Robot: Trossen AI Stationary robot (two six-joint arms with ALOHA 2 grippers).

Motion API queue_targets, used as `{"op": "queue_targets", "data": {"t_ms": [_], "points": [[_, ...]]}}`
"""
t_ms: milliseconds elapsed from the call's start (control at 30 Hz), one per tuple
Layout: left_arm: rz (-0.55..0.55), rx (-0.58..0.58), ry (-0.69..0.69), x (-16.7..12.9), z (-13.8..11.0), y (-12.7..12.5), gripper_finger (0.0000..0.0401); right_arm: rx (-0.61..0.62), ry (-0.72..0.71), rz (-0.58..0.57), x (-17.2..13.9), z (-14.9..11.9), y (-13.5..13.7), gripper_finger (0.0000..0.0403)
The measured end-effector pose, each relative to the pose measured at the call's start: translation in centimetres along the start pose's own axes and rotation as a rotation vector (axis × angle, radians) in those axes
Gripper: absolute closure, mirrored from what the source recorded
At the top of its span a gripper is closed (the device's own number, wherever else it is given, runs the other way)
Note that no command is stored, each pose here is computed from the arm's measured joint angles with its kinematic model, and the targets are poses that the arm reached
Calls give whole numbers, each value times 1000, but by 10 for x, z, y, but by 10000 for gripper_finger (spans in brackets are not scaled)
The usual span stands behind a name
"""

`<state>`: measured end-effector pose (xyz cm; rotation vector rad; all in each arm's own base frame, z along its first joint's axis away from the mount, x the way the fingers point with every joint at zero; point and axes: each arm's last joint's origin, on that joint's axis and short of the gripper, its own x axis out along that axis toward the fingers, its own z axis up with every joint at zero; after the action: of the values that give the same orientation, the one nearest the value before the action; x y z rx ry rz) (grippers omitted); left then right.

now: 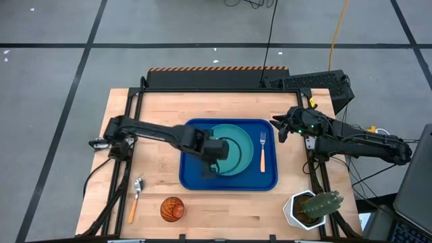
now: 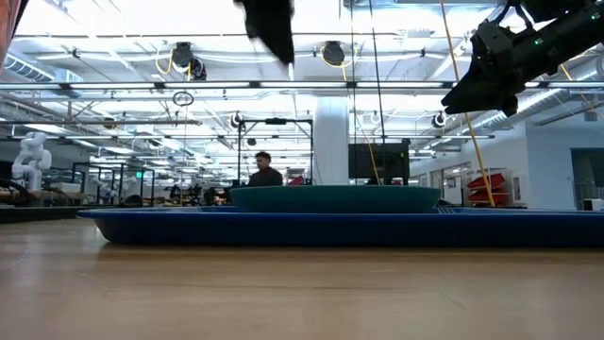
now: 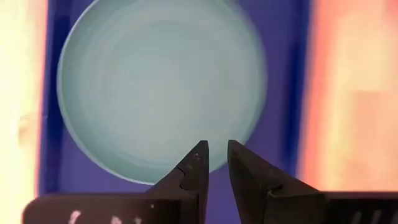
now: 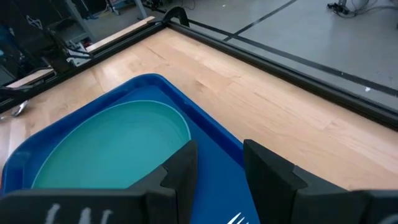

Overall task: Pick and place plate/cup/fork/spoon on tray
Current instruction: Put the brown cup on the blue tray to the top left of the green plate

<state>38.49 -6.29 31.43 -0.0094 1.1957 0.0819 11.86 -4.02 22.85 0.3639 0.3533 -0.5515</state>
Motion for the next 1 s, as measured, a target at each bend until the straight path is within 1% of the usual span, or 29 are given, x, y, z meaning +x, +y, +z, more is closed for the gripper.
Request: {"op": "queue_targets", "data": {"t_ms": [67,133,233,300,400,467,567,600,800,1000], "points": [[-77,-19,-3,-23,-1,-4,338,-11,-1,0,0,0,0,282],[-135,-7,-3,-44,-3,-14,338,-13,1,0,0,0,0,282],[-157,28,44,-65,-15,-32,338,-8,9,18,0,0,0,282],[-172,68,53,-70,-22,-49,338,-6,13,30,0,0,1,282],[-224,152,82,-72,-34,-78,338,-5,11,49,0,0,2,282],[-251,192,110,-67,-39,-96,338,-4,6,52,0,1,2,282],[-242,201,159,-62,-48,-113,338,0,6,52,0,1,2,282],[-239,199,170,-61,-50,-116,338,4,8,53,0,1,2,282],[-183,275,293,-60,-71,-131,338,14,16,54,0,0,2,282],[-169,371,308,-51,-75,-133,339,13,21,54,0,-1,2,282]]}}
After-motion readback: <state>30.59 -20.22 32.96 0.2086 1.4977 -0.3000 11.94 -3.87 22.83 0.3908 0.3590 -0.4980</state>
